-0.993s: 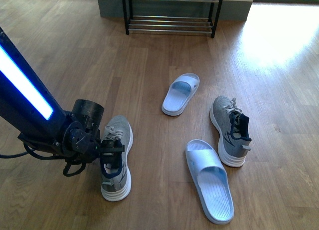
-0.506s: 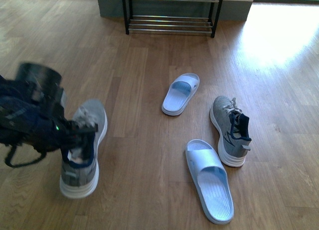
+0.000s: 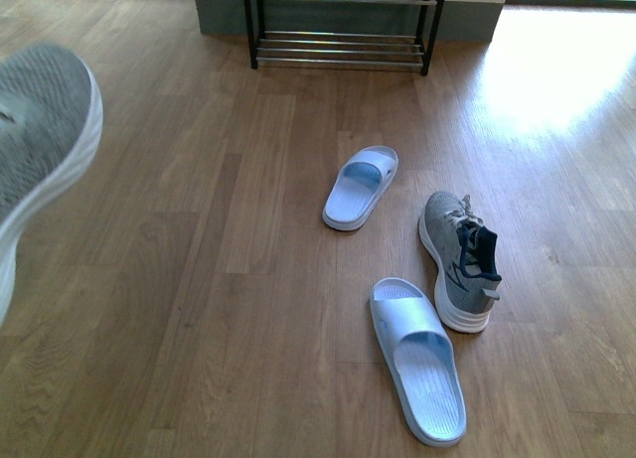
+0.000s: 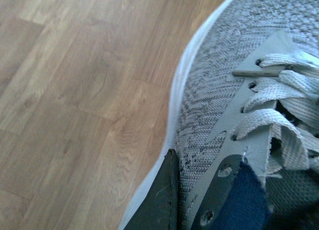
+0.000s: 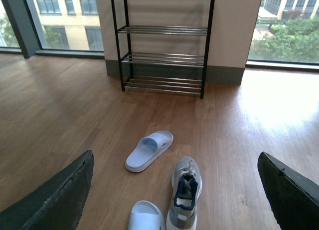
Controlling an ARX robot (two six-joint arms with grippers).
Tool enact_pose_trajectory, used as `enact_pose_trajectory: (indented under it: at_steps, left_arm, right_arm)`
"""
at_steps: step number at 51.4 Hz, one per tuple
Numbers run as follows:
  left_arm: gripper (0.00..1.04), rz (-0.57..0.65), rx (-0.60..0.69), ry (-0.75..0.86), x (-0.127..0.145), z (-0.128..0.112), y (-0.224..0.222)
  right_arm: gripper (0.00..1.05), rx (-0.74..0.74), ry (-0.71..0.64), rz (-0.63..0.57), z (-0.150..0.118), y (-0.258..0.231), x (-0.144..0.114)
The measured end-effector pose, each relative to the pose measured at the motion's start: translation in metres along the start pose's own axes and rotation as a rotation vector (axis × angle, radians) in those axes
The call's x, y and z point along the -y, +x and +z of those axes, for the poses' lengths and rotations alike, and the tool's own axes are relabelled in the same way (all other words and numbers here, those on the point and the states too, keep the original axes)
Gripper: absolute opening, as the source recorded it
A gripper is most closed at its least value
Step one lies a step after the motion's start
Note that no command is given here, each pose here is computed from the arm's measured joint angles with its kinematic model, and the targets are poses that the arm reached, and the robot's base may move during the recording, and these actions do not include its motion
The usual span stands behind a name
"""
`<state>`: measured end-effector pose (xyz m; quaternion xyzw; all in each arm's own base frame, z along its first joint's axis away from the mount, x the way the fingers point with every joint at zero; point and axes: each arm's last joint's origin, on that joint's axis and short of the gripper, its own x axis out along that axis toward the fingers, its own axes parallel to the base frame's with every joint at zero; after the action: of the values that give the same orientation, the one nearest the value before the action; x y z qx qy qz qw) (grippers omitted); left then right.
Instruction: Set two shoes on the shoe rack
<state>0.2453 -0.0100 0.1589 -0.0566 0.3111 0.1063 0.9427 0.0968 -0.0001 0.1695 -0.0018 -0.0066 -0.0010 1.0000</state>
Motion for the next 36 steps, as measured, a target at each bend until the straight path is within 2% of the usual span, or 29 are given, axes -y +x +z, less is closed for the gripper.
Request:
enact_pose_trajectory:
  at_steps: [4,14,36]
  left_arm:
    - [0.02,-0.026,0.082,-0.003,-0.005,0.003,-0.035]
    - [0.02,-0.050,0.185,0.023,-0.010,-0.020,-0.096]
    - [0.02,-0.054,0.201,0.024,-0.010,-0.019,-0.099]
  right_arm:
    - [0.95,0.000,0.000,0.000,0.000,0.000,0.000]
    - [0.95,0.000,0.000,0.000,0.000,0.000,0.000]
    - [0.95,0.000,0.000,0.000,0.000,0.000,0.000]
